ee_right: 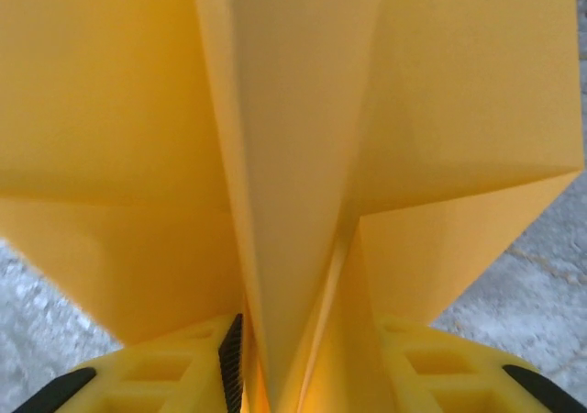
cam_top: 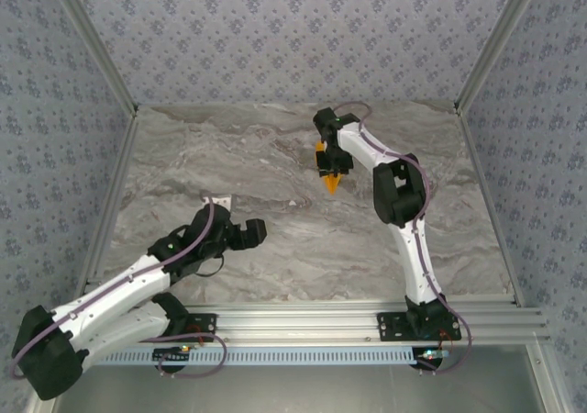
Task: Fold a paper plane with a square sheet of paper (fold left side to right side)
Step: Place the paper plane at the top-center of the table, then reset both arms
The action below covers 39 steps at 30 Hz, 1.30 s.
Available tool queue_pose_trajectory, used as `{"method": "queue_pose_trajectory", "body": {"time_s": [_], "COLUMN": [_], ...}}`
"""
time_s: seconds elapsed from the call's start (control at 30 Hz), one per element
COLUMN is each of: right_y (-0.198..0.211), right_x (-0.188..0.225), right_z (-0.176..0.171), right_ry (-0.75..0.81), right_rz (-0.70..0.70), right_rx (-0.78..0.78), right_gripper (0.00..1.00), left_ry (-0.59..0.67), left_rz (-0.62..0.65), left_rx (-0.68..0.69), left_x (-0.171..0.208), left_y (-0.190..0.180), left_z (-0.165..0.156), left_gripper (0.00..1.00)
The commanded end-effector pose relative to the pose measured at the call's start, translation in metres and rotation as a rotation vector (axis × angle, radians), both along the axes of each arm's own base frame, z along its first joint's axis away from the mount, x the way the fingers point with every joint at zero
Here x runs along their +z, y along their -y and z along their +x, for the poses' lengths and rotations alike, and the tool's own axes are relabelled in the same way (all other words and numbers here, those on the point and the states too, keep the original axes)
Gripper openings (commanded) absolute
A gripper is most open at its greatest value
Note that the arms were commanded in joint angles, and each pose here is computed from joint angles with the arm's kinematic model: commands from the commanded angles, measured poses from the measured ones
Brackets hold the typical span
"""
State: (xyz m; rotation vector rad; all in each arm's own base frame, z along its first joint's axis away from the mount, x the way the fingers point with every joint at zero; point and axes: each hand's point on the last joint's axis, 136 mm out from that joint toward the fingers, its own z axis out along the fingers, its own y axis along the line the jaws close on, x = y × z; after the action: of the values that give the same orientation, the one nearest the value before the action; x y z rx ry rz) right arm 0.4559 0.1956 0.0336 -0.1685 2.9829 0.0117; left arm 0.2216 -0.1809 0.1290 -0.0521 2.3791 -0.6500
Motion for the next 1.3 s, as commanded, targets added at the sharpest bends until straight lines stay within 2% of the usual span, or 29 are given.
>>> {"method": "queue_pose_trajectory", "body": {"time_s": [0.0, 0.2, 0.33, 0.47, 0.57, 0.67, 0.8, 0.9, 1.0, 1.13, 1.27], "right_y": [0.008, 0.018, 0.031, 0.066, 0.108, 0.150, 0.197, 0.213, 0.220, 0.219, 0.211], "right_x": [0.038, 0.076, 0.117, 0.156, 0.164, 0.151, 0.124, 0.102, 0.086, 0.072, 0.078], "right_z": [-0.009, -0.025, -0.046, -0.071, -0.089, -0.107, -0.119, -0.113, -0.107, -0.094, -0.081], "right_ry": [0.038, 0.100, 0.231, 0.419, 0.544, 0.616, 0.708, 0.812, 0.933, 0.972, 1.040], "right_rz": [-0.031, -0.069, -0.025, -0.016, -0.055, -0.075, -0.063, -0.053, -0.085, -0.026, -0.020], "right_rx": [0.015, 0.023, 0.027, 0.000, -0.059, -0.150, -0.282, -0.279, -0.238, -0.224, -0.150], "right_gripper": [0.42, 0.49, 0.58, 0.72, 0.84, 0.99, 1.00, 1.00, 1.00, 1.00, 1.00], "left_ry": [0.006, 0.002, 0.030, 0.116, 0.203, 0.295, 0.409, 0.414, 0.408, 0.465, 0.520], "left_rz": [-0.006, -0.020, 0.006, 0.166, 0.290, 0.415, 0.547, 0.615, 0.638, 0.593, 0.569], "left_rx": [0.003, 0.071, 0.187, 0.377, 0.463, 0.524, 0.541, 0.534, 0.485, 0.437, 0.416], "left_x": [0.009, 0.018, 0.029, 0.046, 0.059, 0.062, 0.052, 0.037, 0.023, 0.009, 0.002], "left_y": [-0.004, -0.026, -0.060, -0.115, -0.143, -0.163, -0.177, -0.186, -0.188, -0.183, -0.182], "left_z": [0.007, 0.024, 0.044, 0.064, 0.074, 0.082, 0.090, 0.094, 0.100, 0.111, 0.122], "left_gripper": [0.98, 0.98, 0.98, 0.98, 0.98, 0.98, 0.98, 0.98, 0.98, 0.98, 0.98]}}
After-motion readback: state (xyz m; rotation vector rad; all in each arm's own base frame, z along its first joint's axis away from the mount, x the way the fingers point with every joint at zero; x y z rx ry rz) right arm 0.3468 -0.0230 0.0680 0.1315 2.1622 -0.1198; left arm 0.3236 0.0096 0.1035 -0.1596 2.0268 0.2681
